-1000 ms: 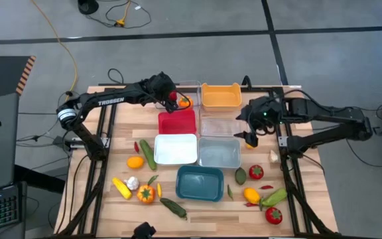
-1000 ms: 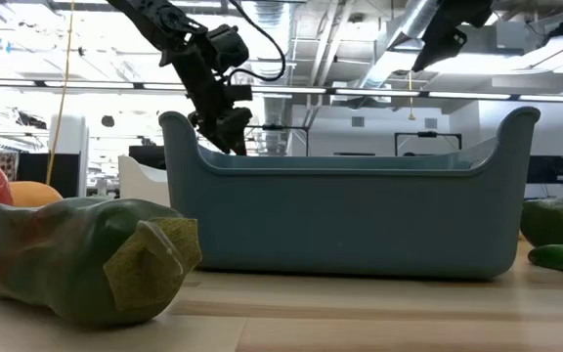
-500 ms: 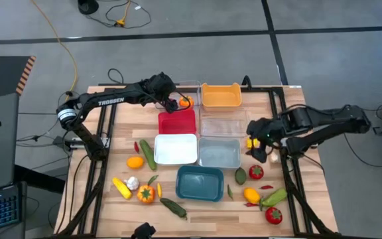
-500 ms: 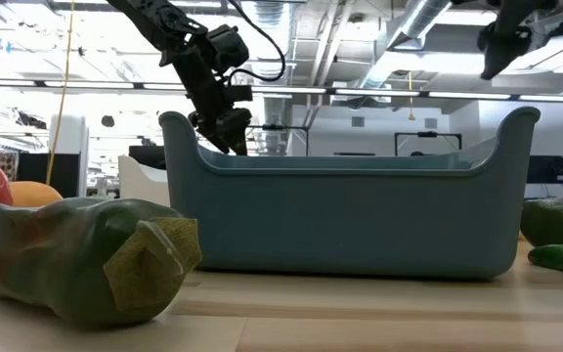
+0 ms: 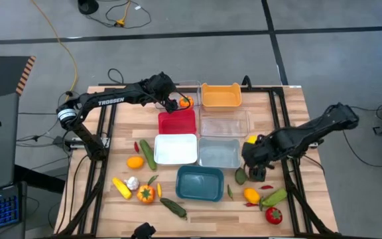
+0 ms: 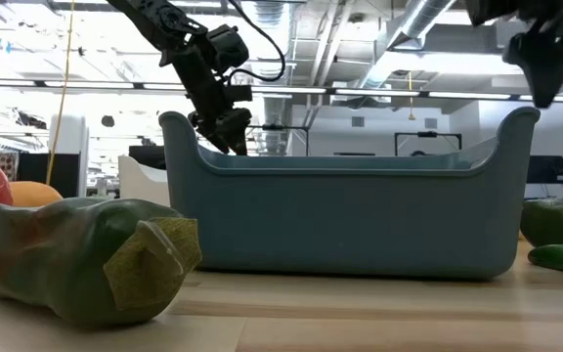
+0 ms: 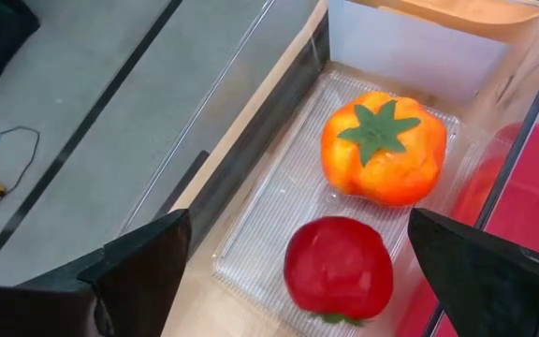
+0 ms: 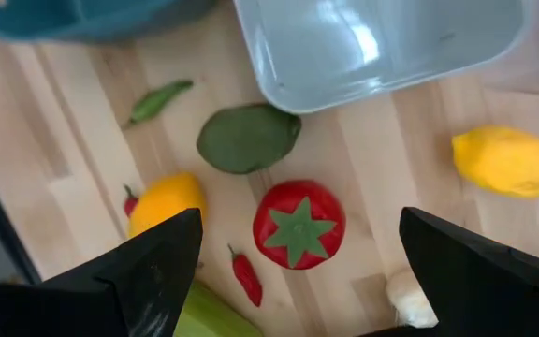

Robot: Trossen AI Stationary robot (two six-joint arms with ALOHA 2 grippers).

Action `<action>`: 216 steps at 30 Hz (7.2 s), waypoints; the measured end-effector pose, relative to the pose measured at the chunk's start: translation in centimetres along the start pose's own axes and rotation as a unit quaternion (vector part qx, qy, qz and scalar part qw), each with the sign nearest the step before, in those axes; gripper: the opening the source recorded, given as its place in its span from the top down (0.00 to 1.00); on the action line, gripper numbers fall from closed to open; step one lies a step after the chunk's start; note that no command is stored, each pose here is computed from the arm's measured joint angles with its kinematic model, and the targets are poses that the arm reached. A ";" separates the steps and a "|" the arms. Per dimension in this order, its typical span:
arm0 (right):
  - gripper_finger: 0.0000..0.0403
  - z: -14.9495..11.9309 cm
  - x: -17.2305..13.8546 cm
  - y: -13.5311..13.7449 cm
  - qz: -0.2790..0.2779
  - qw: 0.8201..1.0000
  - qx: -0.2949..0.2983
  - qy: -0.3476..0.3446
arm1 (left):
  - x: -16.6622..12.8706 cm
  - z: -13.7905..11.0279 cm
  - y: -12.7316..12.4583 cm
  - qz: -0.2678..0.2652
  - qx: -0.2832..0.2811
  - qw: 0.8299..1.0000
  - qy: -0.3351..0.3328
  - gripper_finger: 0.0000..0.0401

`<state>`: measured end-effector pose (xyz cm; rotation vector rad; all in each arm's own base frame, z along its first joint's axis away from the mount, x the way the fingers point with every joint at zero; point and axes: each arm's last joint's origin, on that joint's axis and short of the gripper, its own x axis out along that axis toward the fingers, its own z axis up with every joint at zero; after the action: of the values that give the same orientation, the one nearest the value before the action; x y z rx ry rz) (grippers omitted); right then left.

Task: Sort produce into baskets
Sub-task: Put the top red tomato into the top transparent bin, then put the orange tomato into the top transparent bin

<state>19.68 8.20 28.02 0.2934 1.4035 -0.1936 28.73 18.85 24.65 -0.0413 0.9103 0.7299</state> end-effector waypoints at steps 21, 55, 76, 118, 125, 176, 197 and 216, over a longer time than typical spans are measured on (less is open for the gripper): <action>0.04 -0.2 6.7 3.5 -0.123 0.974 -0.110 0.156 | 0.0 0.0 0.0 0.000 0.000 1.000 0.000 0.04; 0.27 -1.0 10.9 1.6 -0.132 0.962 -0.127 0.204 | -0.2 0.1 0.0 -0.001 0.001 1.000 0.004 0.04; 0.27 3.0 -2.7 -4.0 -0.112 0.992 -0.030 -0.042 | -9.1 6.0 -0.6 -0.096 0.097 0.990 0.020 0.04; 0.25 23.8 5.3 -18.1 -0.272 0.859 -0.044 -0.431 | -16.7 -6.3 -3.0 -0.225 0.062 0.957 0.172 0.04; 0.25 24.2 6.7 -18.6 -0.274 0.864 -0.041 -0.422 | -15.9 -8.5 -6.5 -0.254 0.080 0.945 0.192 0.04; 0.01 24.2 7.4 -18.9 -0.275 0.871 -0.041 -0.406 | -18.0 -19.9 -25.8 -0.279 0.196 0.910 0.237 0.04; 0.01 18.6 -4.2 -13.9 -0.250 0.841 -0.069 -0.475 | -16.9 -19.9 -26.6 -0.275 0.196 0.911 0.235 0.18; 0.01 7.0 -8.2 -7.0 -0.112 0.925 -0.070 -0.357 | -19.4 -11.3 -22.2 -0.362 0.120 0.911 0.159 0.19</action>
<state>22.81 -1.01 36.48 -0.0664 0.7127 -0.3468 26.23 -12.60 25.85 -0.2728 1.1886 -0.0909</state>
